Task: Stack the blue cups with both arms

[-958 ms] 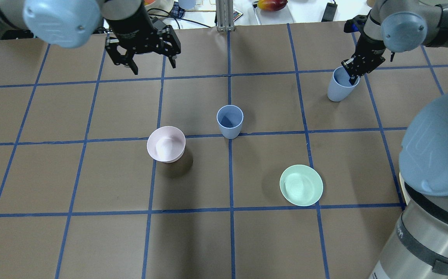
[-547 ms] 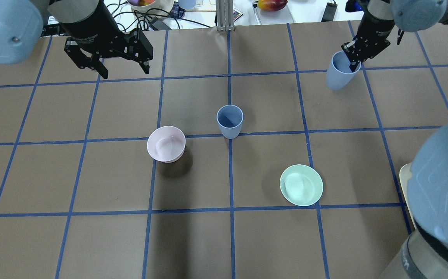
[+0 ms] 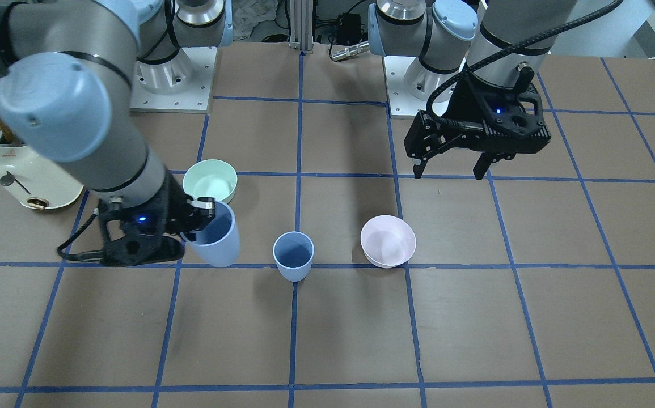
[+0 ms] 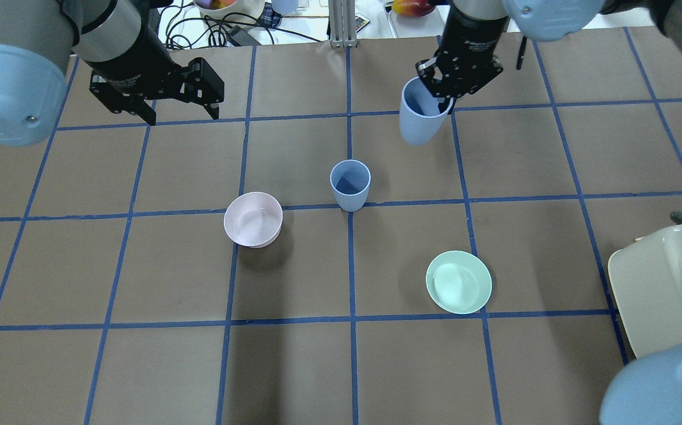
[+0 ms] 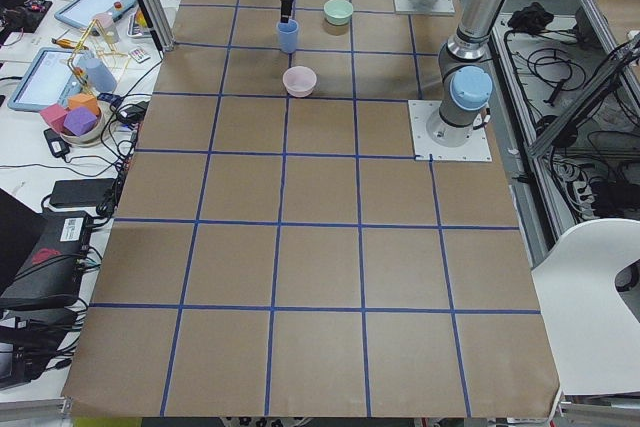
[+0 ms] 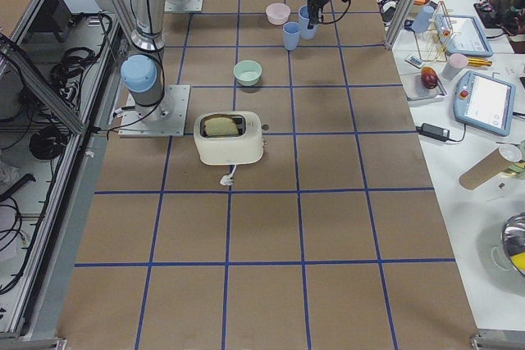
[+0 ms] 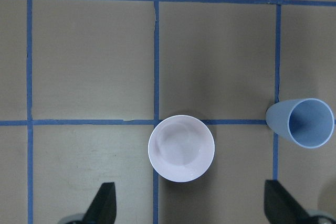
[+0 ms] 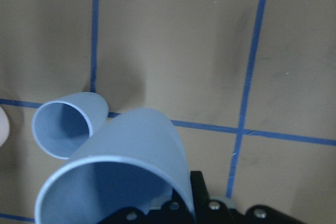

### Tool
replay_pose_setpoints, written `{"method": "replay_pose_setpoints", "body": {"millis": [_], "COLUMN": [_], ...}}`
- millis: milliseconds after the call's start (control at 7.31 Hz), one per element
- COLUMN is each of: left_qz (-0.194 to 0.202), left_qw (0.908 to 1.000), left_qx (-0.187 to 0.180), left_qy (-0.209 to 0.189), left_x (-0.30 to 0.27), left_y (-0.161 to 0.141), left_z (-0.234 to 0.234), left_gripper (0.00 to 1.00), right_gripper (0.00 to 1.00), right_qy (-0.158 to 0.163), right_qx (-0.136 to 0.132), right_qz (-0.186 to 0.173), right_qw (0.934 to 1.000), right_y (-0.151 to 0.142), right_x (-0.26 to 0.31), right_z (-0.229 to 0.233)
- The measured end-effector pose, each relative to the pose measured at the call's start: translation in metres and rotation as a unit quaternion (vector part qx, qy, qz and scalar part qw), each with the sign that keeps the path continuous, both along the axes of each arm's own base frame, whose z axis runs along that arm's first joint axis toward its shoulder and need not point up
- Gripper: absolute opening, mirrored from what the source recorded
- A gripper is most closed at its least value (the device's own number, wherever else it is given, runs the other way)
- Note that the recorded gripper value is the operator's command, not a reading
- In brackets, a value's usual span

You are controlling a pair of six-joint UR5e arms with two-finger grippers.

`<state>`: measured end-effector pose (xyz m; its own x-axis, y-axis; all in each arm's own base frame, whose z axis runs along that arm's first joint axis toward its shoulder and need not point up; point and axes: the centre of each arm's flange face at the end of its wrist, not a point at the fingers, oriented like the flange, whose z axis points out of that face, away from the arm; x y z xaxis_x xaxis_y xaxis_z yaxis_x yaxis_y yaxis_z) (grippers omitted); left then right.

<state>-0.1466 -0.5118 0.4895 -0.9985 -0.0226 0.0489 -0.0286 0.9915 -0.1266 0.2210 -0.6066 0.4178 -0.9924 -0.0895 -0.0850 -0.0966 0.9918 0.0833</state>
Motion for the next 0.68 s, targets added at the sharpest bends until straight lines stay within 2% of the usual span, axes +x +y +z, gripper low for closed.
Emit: {"method": "replay_pose_setpoints", "body": {"millis": [274,684], "left_qz": [0.001,0.006], "left_qw": [0.9988,0.9975], "left_qx": [0.048,0.061], "left_qy": [-0.002,-0.036], "left_x": [0.001,0.007], "left_y": [0.009,0.013], "left_z": [0.006,0.015], "left_gripper": [1.00,1.00], "right_gripper": [0.00,0.00], "right_qy": [0.007,0.012], "right_qx": [0.017,0.022], "right_qz": [-0.024,-0.035], "right_qw": [0.9995,0.9991], "right_y": [0.017,0.020], "right_x": [0.054,0.086], "right_z": [-0.016,-0.039]}}
